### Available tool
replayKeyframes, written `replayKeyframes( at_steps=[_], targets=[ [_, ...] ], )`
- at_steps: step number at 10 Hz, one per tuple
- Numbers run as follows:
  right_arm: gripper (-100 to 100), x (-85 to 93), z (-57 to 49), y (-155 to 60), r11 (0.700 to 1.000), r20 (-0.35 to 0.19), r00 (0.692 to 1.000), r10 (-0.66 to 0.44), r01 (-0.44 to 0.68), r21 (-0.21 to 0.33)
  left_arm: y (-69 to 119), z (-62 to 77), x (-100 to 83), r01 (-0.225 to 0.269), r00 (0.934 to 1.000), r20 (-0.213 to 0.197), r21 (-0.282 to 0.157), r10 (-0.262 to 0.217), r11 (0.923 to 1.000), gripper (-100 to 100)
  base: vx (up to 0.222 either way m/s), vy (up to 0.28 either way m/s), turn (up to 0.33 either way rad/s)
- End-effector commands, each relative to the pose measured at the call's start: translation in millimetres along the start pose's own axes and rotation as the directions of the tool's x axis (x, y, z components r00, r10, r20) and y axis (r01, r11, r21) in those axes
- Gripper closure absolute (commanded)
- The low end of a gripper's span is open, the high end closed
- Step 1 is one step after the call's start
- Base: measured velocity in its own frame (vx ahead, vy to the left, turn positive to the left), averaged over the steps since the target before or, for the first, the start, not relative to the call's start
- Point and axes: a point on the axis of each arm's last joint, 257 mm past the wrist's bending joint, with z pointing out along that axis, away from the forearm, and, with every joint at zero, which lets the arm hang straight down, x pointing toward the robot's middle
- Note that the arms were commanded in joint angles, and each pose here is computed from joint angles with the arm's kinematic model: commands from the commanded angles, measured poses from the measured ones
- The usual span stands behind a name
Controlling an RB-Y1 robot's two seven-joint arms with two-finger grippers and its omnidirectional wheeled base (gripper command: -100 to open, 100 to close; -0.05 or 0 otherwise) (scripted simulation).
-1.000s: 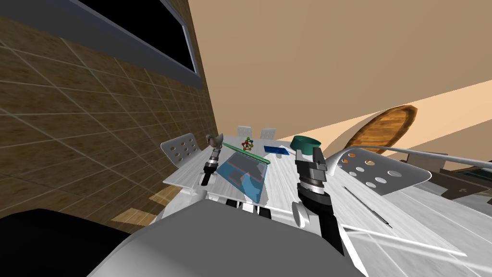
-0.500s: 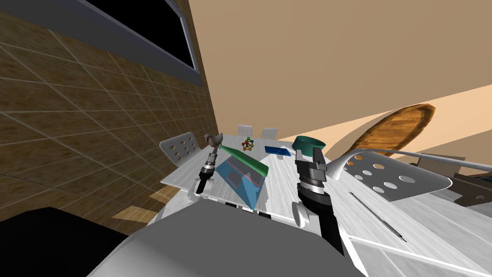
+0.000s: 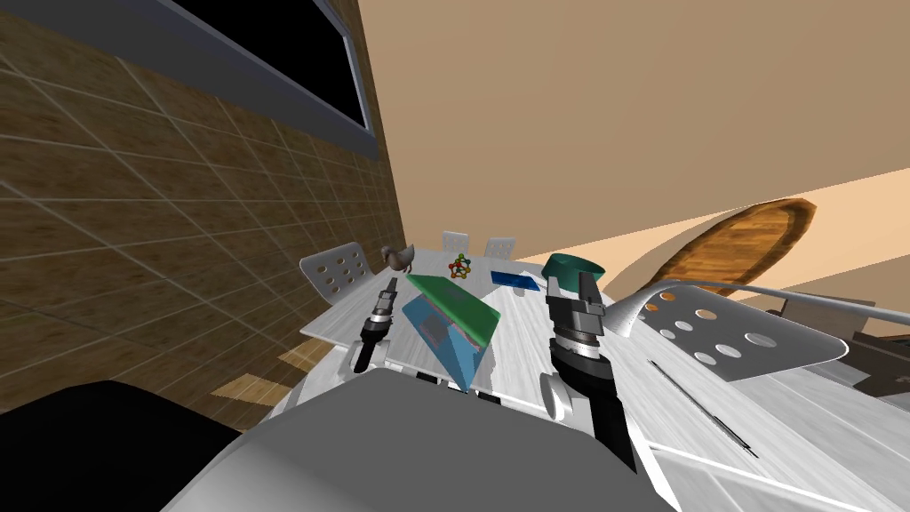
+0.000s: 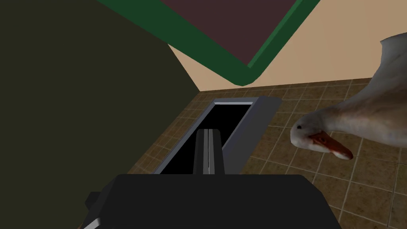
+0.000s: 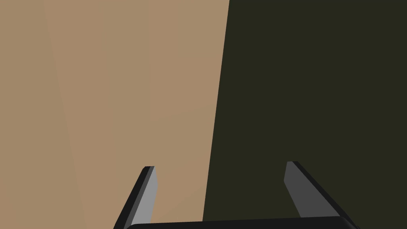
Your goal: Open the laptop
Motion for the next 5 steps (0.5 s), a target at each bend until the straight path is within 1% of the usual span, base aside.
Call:
replayKeyframes(
  at_steps=[1,3,4,5],
  targets=[
    [0,0.0,0.0,0,1.000,0.000,1.000,0.000,0.000,0.000,-11.5,-1.5,0.9,-0.001,1.0000,-0.001,0.039,0.001,0.9992,100,0.000,0.000,0.000],
    [0,0.0,0.0,0,1.000,0.000,1.000,0.000,0.000,0.000,-11.5,-1.5,0.9,-0.001,1.0000,-0.001,0.039,0.001,0.9992,100,-0.001,-0.004,0.005],
    [0,0.0,0.0,0,1.000,0.000,1.000,0.000,0.000,0.000,-12.1,9.2,-4.5,0.002,1.0000,-0.001,0.038,-0.002,0.9993,-100,-0.027,0.003,0.004],
    [0,0.0,0.0,0,1.000,0.000,1.000,0.000,0.000,0.000,-12.5,14.5,-7.3,0.003,1.0000,-0.001,0.037,-0.003,0.9993,-100,-0.028,-0.011,0.002]
  ],
)
